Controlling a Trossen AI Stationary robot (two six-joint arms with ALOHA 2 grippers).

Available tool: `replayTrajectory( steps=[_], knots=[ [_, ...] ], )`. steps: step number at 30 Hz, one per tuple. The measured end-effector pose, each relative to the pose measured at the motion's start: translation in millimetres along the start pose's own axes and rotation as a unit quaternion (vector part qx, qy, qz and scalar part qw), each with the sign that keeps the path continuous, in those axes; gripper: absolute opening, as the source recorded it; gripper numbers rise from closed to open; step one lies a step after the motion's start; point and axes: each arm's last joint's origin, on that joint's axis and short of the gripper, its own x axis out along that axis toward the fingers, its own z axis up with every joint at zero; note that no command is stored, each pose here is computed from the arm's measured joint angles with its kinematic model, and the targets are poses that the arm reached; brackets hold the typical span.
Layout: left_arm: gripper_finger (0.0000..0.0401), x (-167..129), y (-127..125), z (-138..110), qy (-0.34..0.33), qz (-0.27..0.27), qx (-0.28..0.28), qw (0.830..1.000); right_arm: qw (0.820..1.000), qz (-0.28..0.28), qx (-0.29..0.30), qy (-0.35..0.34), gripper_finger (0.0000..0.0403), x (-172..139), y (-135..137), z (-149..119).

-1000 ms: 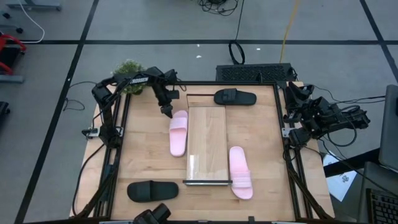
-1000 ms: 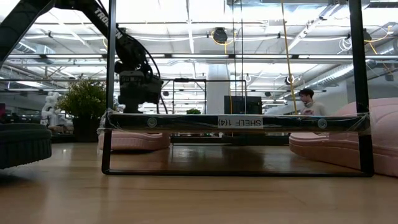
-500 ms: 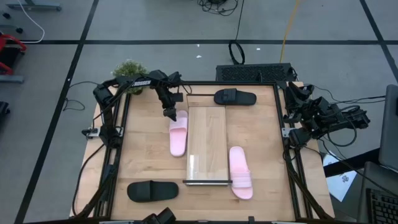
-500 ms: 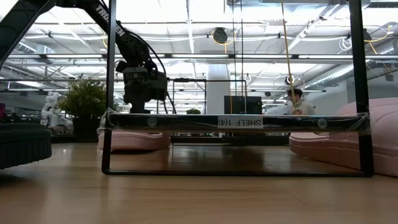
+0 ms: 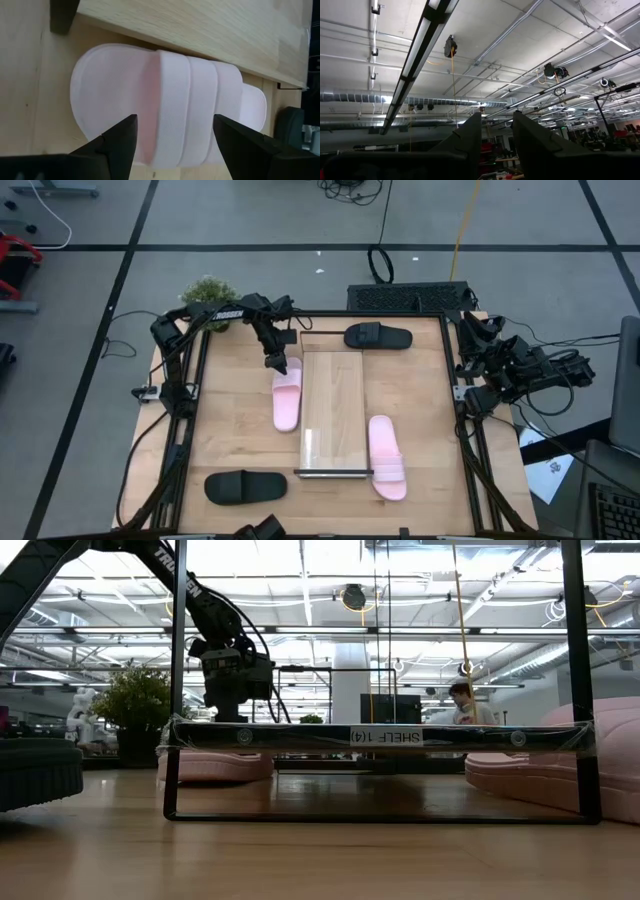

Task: Pick and place slides into the shelf
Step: Put the top pink slipper on the shelf

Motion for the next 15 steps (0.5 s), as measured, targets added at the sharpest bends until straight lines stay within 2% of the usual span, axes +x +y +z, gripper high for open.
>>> replayTrajectory(
  steps=[15],
  knots=[
    [0.0255,0.7,-1.3,-0.1,0.002,-0.004,-0.001,1.000,1.000,0.002,-0.003,0.004,0.0100,0.0,0.6,-1.0]
  ],
)
